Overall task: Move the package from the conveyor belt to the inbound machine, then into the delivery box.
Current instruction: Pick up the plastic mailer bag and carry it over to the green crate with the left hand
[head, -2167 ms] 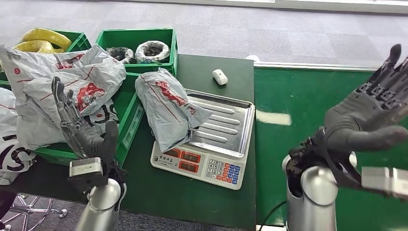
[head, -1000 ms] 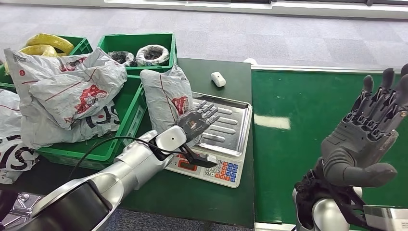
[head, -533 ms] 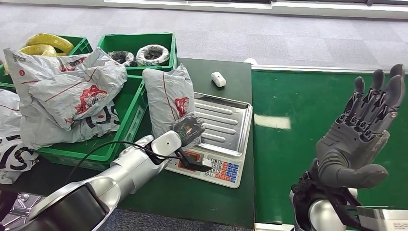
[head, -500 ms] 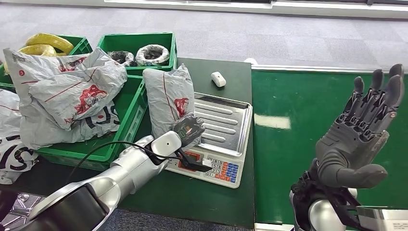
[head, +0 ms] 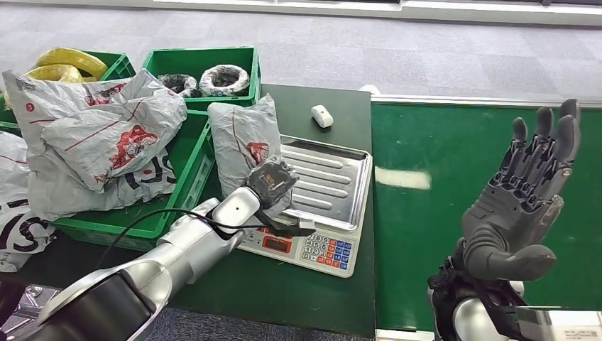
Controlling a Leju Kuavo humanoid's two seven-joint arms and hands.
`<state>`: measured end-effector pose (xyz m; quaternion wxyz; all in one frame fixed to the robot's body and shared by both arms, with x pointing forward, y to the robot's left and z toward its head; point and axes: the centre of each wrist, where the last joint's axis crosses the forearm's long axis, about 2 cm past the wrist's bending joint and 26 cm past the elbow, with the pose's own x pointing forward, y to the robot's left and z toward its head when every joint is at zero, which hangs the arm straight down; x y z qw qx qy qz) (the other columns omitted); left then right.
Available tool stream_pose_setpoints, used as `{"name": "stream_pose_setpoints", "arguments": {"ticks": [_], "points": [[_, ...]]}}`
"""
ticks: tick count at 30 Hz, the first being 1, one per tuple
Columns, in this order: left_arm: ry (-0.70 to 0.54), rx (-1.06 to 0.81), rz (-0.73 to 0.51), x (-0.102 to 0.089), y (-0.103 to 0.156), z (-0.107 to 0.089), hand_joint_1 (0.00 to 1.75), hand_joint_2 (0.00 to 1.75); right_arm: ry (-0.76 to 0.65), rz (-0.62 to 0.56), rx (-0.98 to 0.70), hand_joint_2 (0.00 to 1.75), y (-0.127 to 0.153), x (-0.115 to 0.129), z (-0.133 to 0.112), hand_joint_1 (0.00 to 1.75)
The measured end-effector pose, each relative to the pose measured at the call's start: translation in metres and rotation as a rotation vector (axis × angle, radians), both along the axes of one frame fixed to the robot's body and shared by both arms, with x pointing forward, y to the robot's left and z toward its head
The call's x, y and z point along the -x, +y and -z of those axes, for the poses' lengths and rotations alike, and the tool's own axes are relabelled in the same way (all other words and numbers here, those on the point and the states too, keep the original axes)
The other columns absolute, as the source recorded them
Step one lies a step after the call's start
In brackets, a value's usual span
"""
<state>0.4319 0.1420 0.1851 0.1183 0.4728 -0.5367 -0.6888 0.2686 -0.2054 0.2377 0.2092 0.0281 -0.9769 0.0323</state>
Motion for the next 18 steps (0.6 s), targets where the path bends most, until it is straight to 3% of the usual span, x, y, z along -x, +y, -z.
{"name": "stream_pose_setpoints", "arguments": {"ticks": [3,6,8,12,18], "points": [[-0.16,0.165,-0.07,-0.017,0.016,-0.048,1.75,1.75,0.015,0.018,0.004,0.0,-0.001,0.003,0.004,0.0],[-0.293,0.284,-0.18,-0.034,0.056,-0.11,1.75,1.75,0.03,0.034,-0.004,0.0,-0.002,0.004,0.007,0.0],[-0.364,0.338,-0.236,-0.04,0.081,-0.137,1.75,1.75,0.035,0.04,-0.008,0.0,-0.003,0.005,0.008,0.0],[-0.452,0.393,-0.352,-0.048,0.114,-0.163,1.75,1.75,0.042,0.051,-0.014,0.0,-0.003,0.004,0.01,0.0],[-0.488,0.387,-0.551,-0.063,0.149,-0.183,1.75,1.75,0.061,0.064,-0.022,0.0,-0.003,0.005,0.015,0.0]]}}
